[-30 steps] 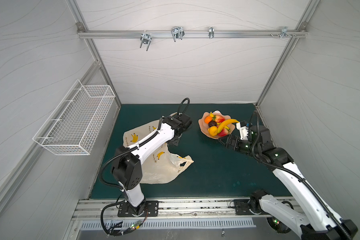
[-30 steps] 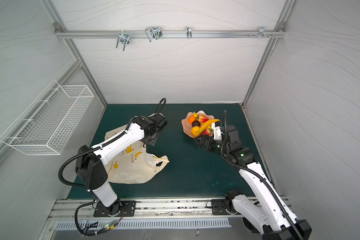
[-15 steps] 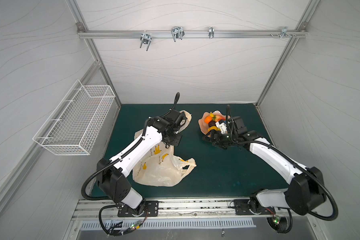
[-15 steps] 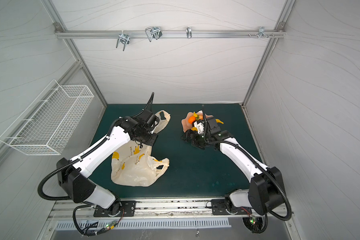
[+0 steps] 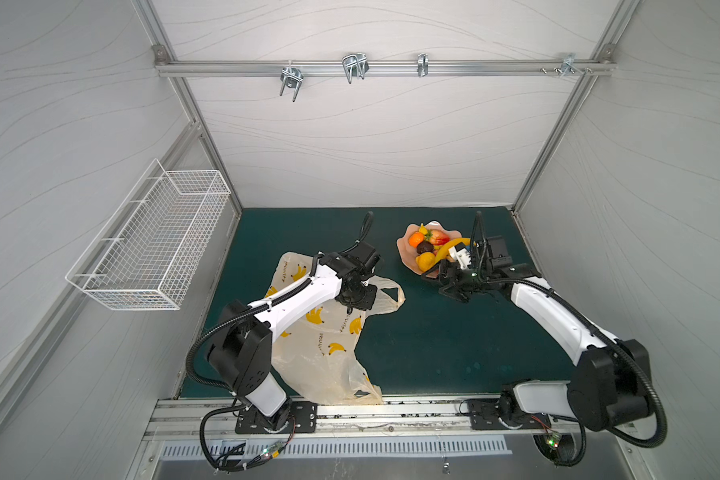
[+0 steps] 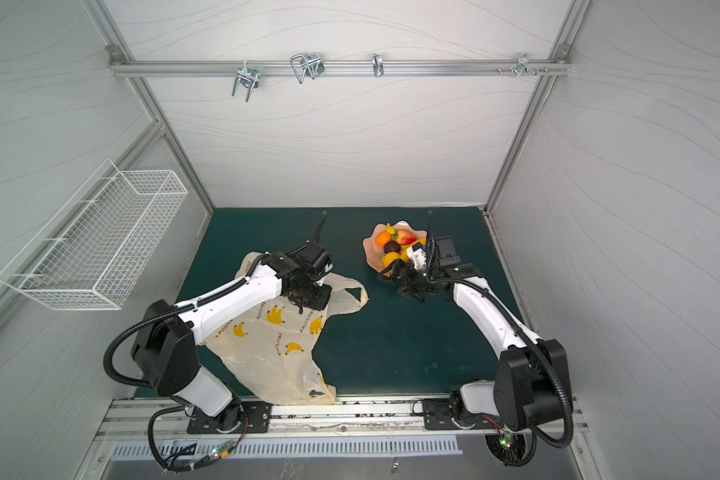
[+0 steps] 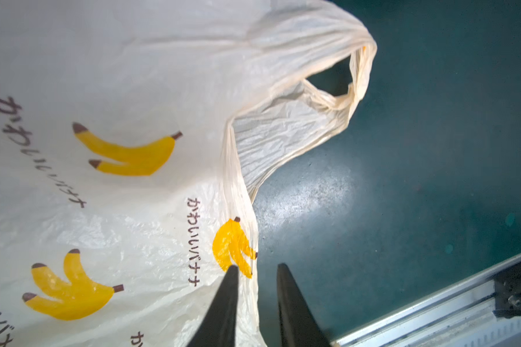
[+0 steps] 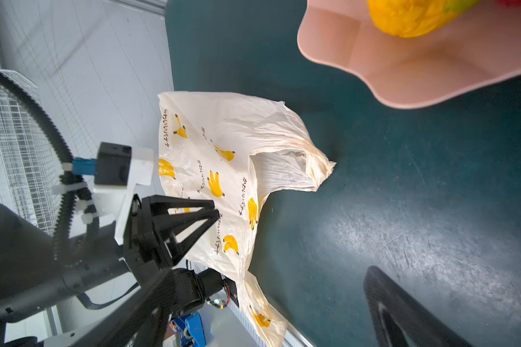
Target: Place the fruits into the plastic bag
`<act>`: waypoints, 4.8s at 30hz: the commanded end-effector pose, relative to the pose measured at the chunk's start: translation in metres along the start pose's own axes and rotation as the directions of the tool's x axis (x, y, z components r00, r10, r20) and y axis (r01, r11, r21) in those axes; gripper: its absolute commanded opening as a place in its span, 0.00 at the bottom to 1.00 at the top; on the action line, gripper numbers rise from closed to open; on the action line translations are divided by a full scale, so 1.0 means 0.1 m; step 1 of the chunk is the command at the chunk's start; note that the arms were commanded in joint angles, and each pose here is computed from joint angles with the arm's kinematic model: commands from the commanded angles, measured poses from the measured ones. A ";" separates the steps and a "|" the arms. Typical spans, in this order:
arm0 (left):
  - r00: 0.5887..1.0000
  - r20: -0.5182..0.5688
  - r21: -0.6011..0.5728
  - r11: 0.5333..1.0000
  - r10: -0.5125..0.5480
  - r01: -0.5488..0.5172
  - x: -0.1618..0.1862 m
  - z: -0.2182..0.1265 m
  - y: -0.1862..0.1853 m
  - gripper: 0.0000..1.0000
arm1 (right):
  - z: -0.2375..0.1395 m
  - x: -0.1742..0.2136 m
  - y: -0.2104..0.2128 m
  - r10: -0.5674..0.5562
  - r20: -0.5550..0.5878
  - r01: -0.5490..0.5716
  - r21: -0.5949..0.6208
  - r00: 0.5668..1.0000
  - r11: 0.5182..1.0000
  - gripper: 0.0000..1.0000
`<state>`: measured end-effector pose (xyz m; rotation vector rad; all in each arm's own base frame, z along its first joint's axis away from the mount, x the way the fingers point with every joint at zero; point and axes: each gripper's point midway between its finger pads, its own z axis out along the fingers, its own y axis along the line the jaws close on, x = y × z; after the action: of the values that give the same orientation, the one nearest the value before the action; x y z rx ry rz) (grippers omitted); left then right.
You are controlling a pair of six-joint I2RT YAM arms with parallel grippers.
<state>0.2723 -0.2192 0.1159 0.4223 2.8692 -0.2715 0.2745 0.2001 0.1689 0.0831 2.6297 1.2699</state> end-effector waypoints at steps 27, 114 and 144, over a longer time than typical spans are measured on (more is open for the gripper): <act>0.964 -0.256 -0.420 0.889 0.075 -0.181 0.56 0.42 0.12 0.35 | -0.12 0.19 -0.12 0.040 -0.007 -0.040 -0.053 0.999 0.998 0.99; 0.988 -0.051 -0.044 0.988 0.147 -0.150 0.48 -0.14 -0.14 0.00 | 1.88 0.63 0.41 0.282 -0.312 -0.298 -0.006 0.907 0.954 0.33; 0.997 0.065 -0.206 0.978 0.037 -0.023 0.39 -0.40 0.34 0.00 | 1.62 0.68 -0.09 0.314 -0.180 -0.284 0.174 0.932 0.943 0.00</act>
<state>0.2245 -0.1867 0.1209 0.4918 2.8368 -0.0894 0.2490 0.3456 0.0503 0.3758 2.9744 1.3077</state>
